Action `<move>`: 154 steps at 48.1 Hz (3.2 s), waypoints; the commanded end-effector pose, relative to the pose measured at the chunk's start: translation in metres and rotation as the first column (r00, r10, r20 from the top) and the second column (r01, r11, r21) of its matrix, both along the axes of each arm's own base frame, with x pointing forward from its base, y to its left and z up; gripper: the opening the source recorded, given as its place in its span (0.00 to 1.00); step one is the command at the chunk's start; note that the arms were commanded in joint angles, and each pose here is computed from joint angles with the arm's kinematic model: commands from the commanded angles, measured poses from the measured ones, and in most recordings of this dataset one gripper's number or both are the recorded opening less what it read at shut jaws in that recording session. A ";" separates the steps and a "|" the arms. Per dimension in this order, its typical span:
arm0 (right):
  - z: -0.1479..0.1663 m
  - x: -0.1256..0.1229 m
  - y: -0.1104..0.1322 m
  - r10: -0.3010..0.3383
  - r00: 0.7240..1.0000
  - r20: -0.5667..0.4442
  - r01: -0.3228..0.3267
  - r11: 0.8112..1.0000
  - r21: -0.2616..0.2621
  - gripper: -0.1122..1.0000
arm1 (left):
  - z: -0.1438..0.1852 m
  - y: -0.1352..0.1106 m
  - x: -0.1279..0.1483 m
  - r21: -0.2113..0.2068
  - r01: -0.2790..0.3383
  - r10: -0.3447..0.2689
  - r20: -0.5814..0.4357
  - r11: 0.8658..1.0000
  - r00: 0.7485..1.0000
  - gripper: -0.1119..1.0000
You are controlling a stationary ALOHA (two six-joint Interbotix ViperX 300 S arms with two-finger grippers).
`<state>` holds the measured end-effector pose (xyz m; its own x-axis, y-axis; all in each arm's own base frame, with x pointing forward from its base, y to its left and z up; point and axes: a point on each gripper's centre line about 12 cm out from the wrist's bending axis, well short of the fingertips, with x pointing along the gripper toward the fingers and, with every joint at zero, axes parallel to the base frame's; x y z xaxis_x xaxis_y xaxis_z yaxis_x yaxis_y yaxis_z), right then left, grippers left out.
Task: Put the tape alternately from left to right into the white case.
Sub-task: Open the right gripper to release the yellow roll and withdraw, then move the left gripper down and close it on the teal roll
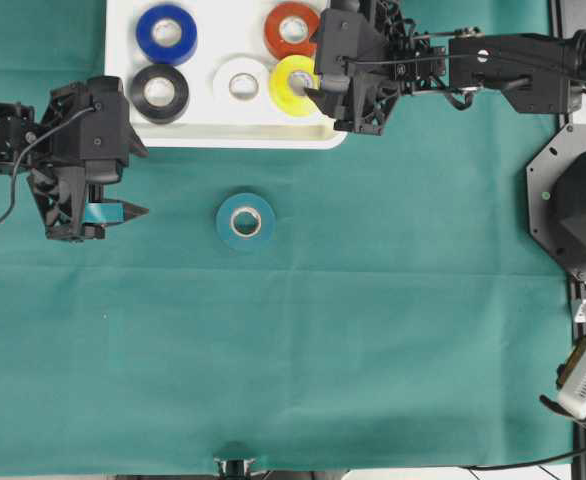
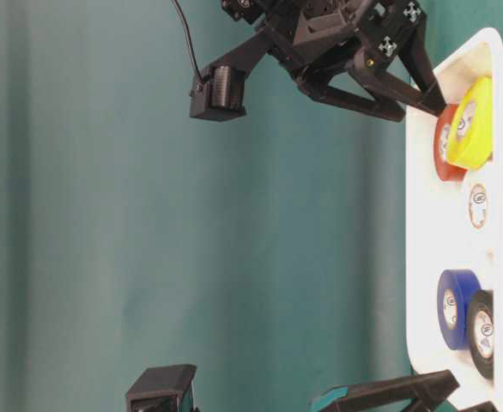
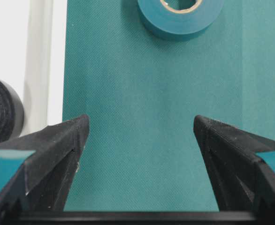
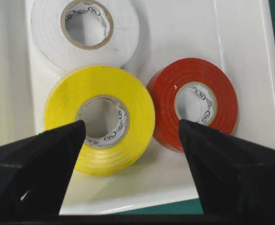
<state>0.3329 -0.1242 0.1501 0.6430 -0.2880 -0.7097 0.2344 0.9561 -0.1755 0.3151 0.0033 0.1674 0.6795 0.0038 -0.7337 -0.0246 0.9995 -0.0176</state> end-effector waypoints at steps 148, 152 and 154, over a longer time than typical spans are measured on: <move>0.008 -0.026 0.102 0.276 0.959 0.069 -0.279 0.960 0.026 0.89 | -0.039 -0.068 0.129 0.107 0.302 -0.289 -0.123 0.947 0.950 1.00; 0.008 -0.026 0.102 0.276 0.959 0.069 -0.279 0.960 0.026 0.89 | -0.045 -0.063 0.130 0.102 0.295 -0.278 -0.148 0.950 0.949 1.00; 0.008 -0.026 0.102 0.277 0.958 0.068 -0.279 0.960 0.027 0.89 | -0.048 -0.061 0.130 0.101 0.291 -0.273 -0.160 0.951 0.948 1.00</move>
